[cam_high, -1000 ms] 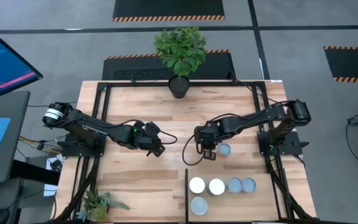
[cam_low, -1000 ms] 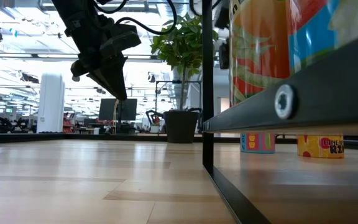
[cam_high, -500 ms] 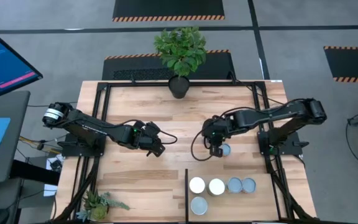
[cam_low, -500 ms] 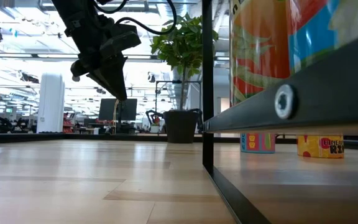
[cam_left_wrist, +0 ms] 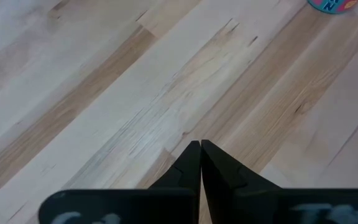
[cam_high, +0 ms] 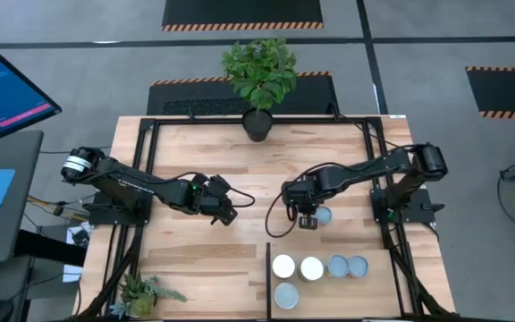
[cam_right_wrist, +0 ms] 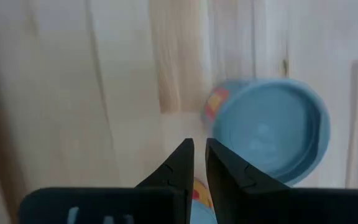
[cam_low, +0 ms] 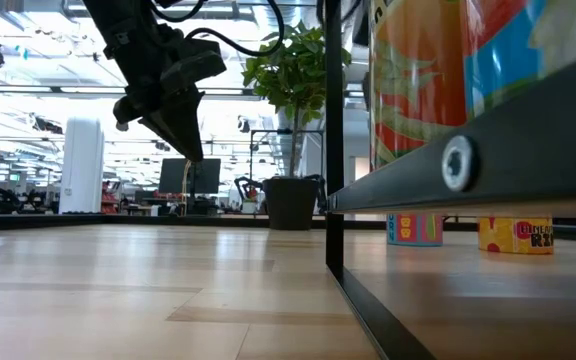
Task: Pick and place cans onto a shelf
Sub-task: Put the canned corn on the shelf
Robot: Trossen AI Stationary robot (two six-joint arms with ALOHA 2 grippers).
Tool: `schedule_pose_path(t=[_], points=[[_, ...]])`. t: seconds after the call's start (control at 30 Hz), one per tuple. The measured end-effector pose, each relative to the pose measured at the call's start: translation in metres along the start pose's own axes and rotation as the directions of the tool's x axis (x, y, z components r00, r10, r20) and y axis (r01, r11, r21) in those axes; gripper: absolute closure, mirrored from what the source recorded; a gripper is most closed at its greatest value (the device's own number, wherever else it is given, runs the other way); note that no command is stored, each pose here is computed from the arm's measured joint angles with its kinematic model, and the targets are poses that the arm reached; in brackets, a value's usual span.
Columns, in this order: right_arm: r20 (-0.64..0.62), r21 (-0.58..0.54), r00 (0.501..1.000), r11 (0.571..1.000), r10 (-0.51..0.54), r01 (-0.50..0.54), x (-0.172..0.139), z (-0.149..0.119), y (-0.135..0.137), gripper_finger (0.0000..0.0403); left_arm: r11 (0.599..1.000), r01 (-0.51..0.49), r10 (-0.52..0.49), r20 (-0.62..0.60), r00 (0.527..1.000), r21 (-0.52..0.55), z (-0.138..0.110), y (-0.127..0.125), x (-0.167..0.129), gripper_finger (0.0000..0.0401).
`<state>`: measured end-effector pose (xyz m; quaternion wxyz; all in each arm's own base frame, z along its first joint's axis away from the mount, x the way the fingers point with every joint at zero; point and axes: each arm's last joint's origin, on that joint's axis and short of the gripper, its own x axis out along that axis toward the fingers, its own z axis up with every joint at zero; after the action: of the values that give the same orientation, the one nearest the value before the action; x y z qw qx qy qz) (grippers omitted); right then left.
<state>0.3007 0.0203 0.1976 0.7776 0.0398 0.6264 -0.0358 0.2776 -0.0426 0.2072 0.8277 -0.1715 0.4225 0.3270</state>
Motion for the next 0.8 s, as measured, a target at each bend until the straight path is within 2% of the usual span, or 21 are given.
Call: schedule_pose_path(t=[0.17, 0.3, 0.6, 0.8], points=[[-0.036, 0.002, 0.999, 1.000, -0.005, 0.005, 0.010, 0.000, 0.000, 0.0336, 1.000, 0.002, -0.002, 0.002, 1.000, -0.001, 0.000, 0.000, 0.000, 0.0401], [-0.004, 0.010, 0.999, 0.999, 0.046, -0.046, 0.005, 0.002, 0.001, 0.0336, 1.000, -0.001, 0.001, 0.000, 1.000, 0.001, 0.000, 0.000, 0.000, 0.0401], [0.073, -0.002, 0.993, 0.996, 0.091, -0.091, -0.001, 0.008, 0.009, 0.0336, 1.000, 0.001, -0.001, 0.003, 1.000, -0.001, 0.000, 0.000, 0.000, 0.0401], [0.109, 0.123, 0.989, 0.986, 0.102, -0.115, -0.001, 0.011, 0.011, 0.0336, 1.000, 0.004, -0.004, 0.005, 1.000, -0.004, 0.000, 0.000, 0.000, 0.0401]])
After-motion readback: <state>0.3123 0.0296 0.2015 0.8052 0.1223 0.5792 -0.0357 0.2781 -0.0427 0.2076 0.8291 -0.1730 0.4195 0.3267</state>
